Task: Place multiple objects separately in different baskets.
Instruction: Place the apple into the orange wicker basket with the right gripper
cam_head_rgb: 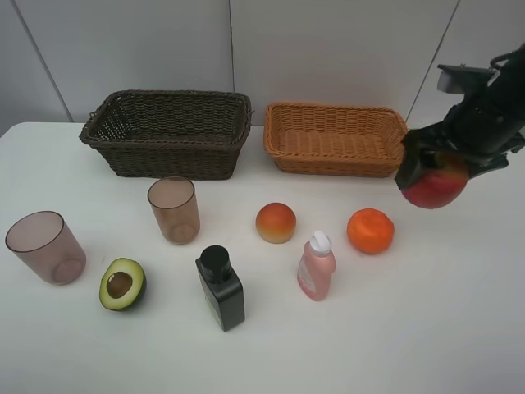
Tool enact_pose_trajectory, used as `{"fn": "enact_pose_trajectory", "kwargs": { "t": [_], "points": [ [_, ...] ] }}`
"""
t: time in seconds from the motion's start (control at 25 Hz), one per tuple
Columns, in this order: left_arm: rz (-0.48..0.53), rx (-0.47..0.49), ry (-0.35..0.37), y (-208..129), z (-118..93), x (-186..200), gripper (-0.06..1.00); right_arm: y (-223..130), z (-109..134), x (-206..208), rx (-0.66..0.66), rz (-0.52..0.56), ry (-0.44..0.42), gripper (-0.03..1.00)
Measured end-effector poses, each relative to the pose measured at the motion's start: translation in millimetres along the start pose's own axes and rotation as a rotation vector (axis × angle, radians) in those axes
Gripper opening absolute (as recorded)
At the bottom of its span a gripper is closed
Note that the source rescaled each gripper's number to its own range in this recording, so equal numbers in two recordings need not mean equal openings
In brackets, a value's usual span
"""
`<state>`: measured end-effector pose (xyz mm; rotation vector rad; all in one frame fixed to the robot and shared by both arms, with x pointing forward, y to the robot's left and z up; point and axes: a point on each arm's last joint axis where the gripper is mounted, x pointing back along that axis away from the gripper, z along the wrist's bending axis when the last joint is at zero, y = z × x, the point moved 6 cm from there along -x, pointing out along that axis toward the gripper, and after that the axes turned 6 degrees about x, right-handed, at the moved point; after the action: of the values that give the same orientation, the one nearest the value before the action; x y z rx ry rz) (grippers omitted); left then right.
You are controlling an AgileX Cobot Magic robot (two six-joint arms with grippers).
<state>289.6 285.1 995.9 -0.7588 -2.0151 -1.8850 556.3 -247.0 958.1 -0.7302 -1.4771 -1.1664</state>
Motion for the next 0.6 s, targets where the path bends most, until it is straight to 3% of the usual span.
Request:
{"fn": "enact_pose_trajectory", "kwargs": {
  "t": [0.4,0.6],
  "points": [
    [0.000,0.000,0.000,0,0,0,1.00,53,-16,37,0.045,-0.228,-0.108,0.71],
    [0.000,0.000,0.000,0,0,0,1.00,73,-22,33,0.045,-0.304,-0.132,0.71]
  ]
}}
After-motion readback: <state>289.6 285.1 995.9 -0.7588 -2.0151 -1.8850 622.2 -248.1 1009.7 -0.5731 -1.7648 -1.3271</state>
